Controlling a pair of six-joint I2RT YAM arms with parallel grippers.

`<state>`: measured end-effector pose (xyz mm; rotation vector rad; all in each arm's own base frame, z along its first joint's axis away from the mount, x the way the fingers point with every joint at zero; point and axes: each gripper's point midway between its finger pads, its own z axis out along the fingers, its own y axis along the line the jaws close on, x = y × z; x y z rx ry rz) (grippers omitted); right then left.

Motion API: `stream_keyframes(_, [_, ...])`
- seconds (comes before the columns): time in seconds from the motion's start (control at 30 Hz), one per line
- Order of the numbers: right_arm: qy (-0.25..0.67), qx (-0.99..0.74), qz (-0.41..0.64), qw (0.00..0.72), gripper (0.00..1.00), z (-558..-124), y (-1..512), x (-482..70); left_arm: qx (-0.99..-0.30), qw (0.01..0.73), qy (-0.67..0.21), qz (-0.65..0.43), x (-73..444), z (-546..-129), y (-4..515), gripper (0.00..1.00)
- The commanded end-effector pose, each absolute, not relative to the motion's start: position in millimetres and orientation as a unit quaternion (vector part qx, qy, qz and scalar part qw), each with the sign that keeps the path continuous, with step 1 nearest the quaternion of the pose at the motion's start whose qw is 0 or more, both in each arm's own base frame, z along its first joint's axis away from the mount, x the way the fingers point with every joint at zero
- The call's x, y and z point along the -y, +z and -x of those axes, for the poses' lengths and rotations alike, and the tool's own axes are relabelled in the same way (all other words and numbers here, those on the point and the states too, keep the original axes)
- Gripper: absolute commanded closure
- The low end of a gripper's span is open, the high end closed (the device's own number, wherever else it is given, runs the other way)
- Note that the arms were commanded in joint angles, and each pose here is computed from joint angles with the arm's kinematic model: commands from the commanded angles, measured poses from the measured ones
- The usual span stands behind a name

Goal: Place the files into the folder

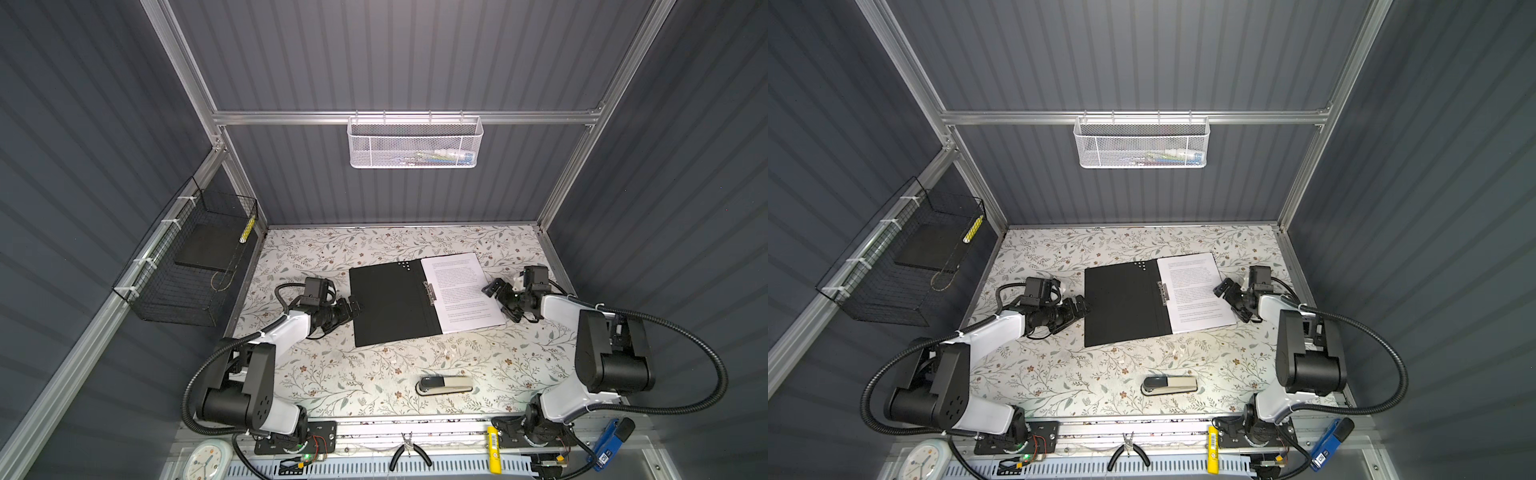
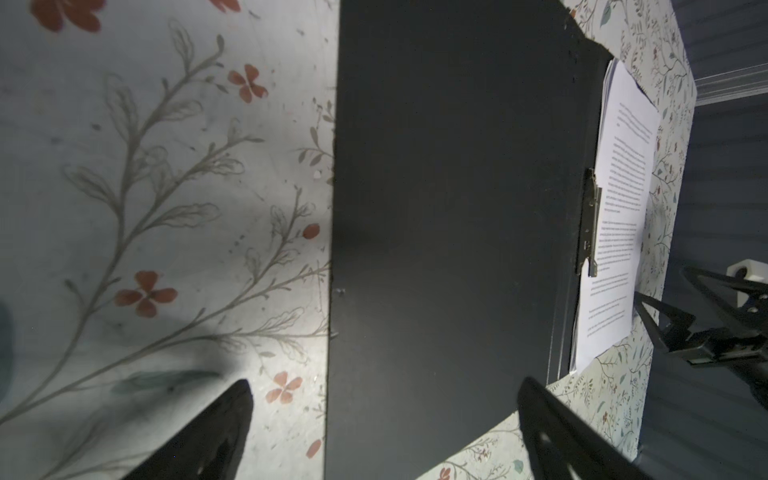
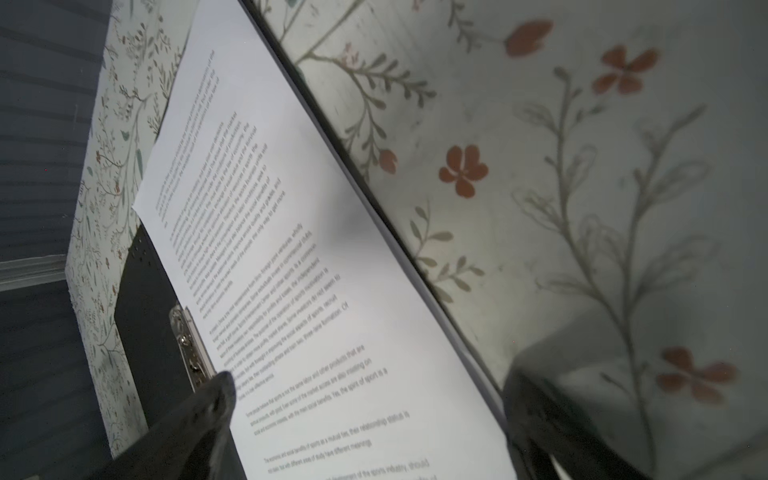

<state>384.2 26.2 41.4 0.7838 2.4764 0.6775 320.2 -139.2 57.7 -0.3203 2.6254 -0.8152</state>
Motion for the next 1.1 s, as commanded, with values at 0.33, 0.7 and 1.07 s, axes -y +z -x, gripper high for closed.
stream_keyframes(0.33, [0.325, -0.88, -0.299, 0.175, 0.01, -388.9, 36.5, -52.4, -0.945, 0.143, -0.28, 0.086, 150.4, -320.2, 38.0, 0.0])
stream_keyframes(0.7, [0.368, -0.877, -0.269, 0.149, 0.01, -390.1, 30.1, -83.5, -0.916, 0.173, -0.357, 0.056, 180.5, -336.8, 92.3, 0.0])
stream_keyframes(1.07, [0.376, -0.891, -0.216, 0.139, 0.01, -390.6, 35.1, -115.2, -0.85, 0.241, -0.469, -0.003, 222.2, -347.5, 200.6, 0.0])
